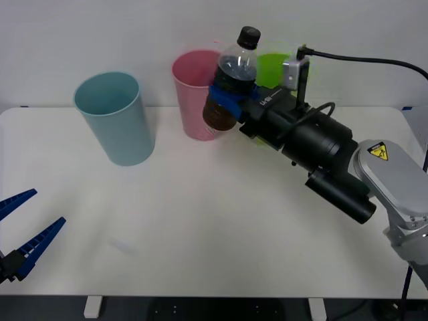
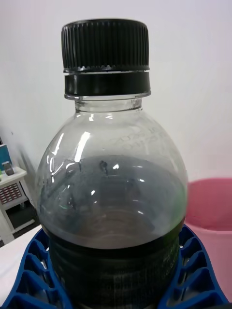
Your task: Grasp the object on the table and drop it into the matching bin: aluminum can to the light blue bin, PET bottle to the pink bin.
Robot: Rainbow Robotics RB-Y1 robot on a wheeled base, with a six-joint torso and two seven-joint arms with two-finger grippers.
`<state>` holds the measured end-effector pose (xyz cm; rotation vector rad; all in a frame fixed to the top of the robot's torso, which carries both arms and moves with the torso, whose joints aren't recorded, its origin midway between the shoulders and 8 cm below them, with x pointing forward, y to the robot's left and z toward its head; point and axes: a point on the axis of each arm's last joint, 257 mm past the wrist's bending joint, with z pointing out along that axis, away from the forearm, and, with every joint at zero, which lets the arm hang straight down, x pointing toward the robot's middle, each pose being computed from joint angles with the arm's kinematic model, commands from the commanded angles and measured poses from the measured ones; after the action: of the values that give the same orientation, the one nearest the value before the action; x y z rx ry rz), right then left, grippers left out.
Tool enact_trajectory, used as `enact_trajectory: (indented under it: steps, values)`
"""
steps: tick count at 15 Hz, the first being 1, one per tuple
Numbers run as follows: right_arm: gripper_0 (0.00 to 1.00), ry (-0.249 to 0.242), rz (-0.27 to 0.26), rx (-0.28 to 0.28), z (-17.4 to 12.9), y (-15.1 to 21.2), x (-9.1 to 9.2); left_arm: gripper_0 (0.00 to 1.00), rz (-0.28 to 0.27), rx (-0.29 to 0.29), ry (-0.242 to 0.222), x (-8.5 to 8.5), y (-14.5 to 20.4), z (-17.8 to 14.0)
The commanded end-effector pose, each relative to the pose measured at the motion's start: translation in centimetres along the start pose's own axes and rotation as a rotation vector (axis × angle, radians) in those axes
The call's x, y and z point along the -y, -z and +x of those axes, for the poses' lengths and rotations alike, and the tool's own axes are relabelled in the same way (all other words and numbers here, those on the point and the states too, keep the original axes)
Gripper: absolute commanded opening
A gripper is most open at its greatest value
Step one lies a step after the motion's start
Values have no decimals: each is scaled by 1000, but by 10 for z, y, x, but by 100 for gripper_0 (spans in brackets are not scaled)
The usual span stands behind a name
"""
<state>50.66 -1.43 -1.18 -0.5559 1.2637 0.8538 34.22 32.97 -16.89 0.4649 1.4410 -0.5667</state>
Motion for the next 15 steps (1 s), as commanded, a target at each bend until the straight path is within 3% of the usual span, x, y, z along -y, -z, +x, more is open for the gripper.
enact_trajectory:
  steps: [1,6,11,15]
  values:
    - [0,41,-9,15,-24,-15,7,100,0,0,0,0,0,0]
    - [0,129,20,-17,-42,-59,46,100,0,0,0,0,0,0]
    - [0,156,72,-50,-47,-103,78,100,0,0,0,0,0,0]
    - [0,162,148,-76,-43,-144,99,100,0,0,0,0,0,0]
